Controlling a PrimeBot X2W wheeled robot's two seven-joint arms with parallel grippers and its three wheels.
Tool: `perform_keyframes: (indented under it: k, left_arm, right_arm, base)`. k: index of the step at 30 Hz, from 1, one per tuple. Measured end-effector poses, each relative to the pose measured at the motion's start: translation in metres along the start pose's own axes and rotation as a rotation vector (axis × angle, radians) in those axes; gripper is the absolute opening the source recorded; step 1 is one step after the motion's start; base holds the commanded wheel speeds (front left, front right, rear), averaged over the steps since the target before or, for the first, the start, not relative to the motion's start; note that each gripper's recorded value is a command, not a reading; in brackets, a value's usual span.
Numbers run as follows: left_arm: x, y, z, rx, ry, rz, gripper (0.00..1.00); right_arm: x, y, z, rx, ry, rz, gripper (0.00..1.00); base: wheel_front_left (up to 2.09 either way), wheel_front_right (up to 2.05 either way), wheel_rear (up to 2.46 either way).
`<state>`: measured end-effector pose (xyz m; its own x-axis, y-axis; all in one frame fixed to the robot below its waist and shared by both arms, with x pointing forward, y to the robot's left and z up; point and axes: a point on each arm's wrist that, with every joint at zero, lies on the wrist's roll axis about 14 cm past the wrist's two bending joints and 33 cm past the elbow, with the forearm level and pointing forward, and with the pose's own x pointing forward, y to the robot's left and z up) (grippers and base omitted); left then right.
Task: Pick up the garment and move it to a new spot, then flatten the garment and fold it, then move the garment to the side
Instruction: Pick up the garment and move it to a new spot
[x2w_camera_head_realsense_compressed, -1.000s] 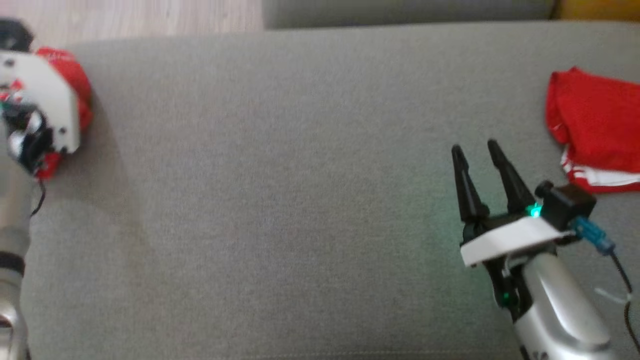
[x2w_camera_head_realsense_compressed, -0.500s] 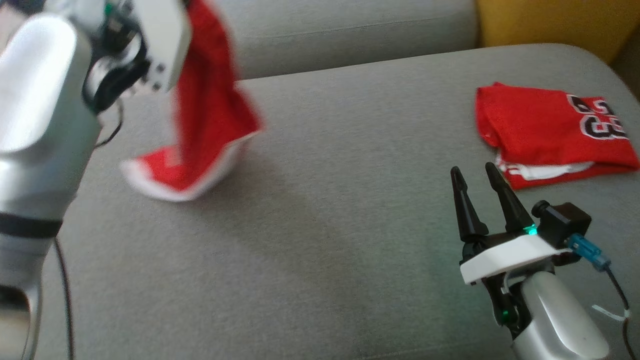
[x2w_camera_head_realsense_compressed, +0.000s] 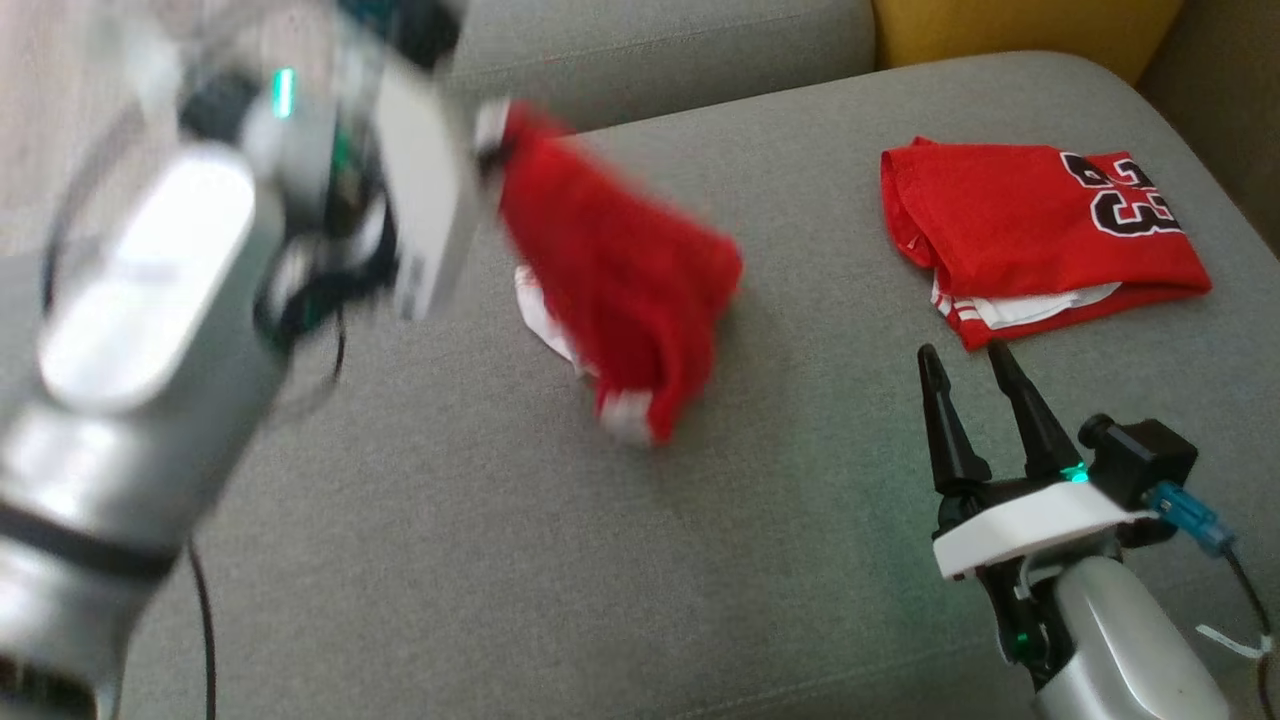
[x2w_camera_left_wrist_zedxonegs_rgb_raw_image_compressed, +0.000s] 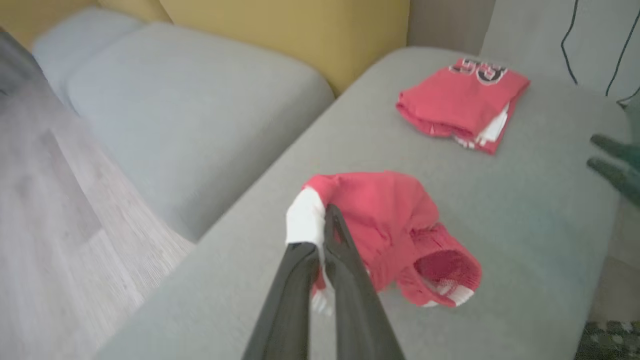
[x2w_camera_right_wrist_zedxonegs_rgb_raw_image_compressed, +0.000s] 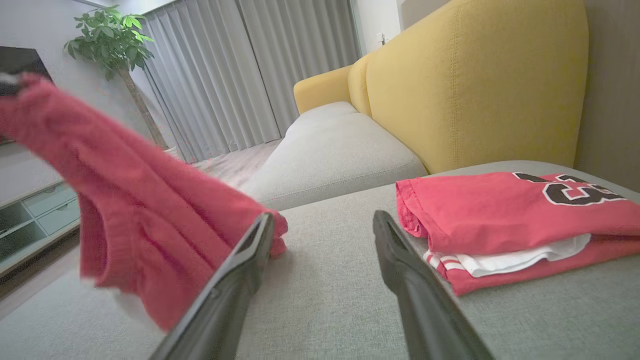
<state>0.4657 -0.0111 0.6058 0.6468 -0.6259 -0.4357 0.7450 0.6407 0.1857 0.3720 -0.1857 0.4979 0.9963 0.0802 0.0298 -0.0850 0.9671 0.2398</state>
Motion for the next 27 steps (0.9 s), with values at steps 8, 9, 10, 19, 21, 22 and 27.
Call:
perform_keyframes:
  k: [8,9,10,19,21,22,27]
  left_arm:
    - [0.009,-0.028,-0.159,-0.211,0.251,-0.050,0.11]
    - [0.008,-0.030,-0.174,-0.221,0.277,-0.046,0.31]
    - [0.006,-0.029,-0.187,-0.234,0.301,-0.037,0.64]
    - [-0.005,0.001,-0.187,-0.249,0.189,0.063,1.00]
    - [-0.010,0.015,-0.167,-0.202,0.114,0.103,1.00]
    - [-0.013,0.022,-0.154,-0.186,0.066,0.130,1.00]
    - [-0.040,0.055,-0.099,-0.178,-0.200,0.320,1.00]
  right_arm:
    - [0.002,-0.001,-0.007,0.003,0.022,-0.002,1.00]
    - [0.002,-0.001,-0.008,0.003,0.025,-0.002,1.00]
    - [0.002,0.000,-0.009,0.003,0.028,0.001,1.00]
    - [0.007,0.009,-0.007,-0.002,0.029,0.032,1.00]
    - [0.008,0.012,-0.004,-0.003,0.020,0.040,1.00]
    - [0.008,0.013,-0.002,-0.003,0.015,0.043,1.00]
    - [0.007,0.017,0.002,-0.001,0.003,0.056,1.00]
  base:
    - [0.00,0.00,0.00]
    - [0.00,0.00,0.00]
    - [0.00,0.00,0.00]
    - [0.00,0.00,0.00]
    - [0.00,0.00,0.00]
    - [0.00,0.00,0.00]
    - [0.00,0.00,0.00]
